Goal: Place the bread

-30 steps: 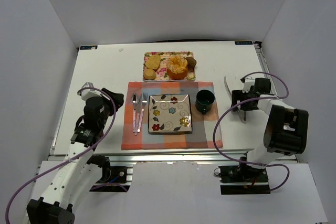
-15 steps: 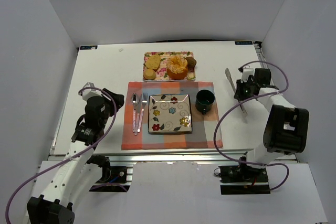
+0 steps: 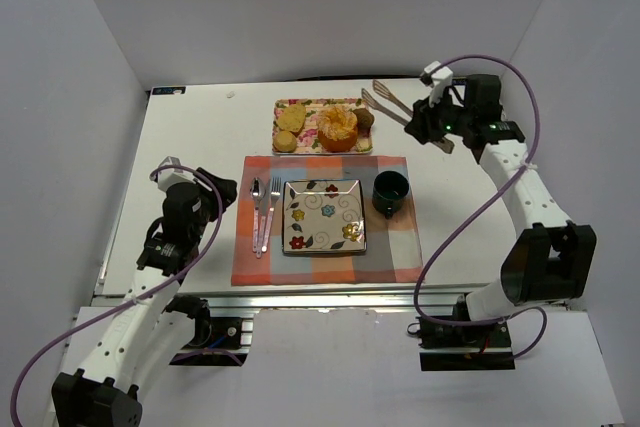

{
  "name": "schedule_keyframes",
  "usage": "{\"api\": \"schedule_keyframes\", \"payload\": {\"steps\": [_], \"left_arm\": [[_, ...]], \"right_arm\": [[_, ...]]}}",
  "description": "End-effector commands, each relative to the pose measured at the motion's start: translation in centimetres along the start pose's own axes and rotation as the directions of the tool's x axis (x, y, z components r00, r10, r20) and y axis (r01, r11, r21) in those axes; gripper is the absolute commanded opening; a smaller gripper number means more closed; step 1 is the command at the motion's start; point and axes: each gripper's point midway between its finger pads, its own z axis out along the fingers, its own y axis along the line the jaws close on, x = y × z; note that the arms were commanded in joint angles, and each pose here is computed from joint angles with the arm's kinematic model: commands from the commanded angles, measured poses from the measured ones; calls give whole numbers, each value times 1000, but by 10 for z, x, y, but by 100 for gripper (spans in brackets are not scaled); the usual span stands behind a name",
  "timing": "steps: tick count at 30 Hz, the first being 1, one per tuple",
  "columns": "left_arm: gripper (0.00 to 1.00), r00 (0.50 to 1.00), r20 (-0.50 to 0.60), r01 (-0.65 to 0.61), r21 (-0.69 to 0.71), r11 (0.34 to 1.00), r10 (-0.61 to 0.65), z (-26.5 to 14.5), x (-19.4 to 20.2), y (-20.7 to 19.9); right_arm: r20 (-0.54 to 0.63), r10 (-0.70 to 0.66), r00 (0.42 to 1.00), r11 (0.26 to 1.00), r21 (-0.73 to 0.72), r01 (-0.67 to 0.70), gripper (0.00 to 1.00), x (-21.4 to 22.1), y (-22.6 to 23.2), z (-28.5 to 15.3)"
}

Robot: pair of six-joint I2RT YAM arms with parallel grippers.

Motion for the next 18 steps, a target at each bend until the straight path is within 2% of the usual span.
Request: {"api": "schedule_keyframes", "payload": {"steps": [1,6,9,13,18], "left_arm": [[69,1000,29,9,15,1000,-9,-4,-9,-5],[69,999,40,18,14,1000,-19,-6,-10,-3],[69,999,37,17,11,1000,-18,-6,-9,-1],[69,999,36,17,12,1000,-18,-5,-8,-2],[69,999,38,16,14,1000,-17,-5,-8,-2]], "right_arm": [[27,-66,997,996,-51,68,48,-26,14,6],[28,-145,989,984,-102,148,48,-35,33,18],[22,-244,970,959,-143,244,48,-35,51,24],[-36,-380,924,915,-162,370,48,-22,66,36],[-81,-474,877,872,-180,455,48,-13,79,55]]}}
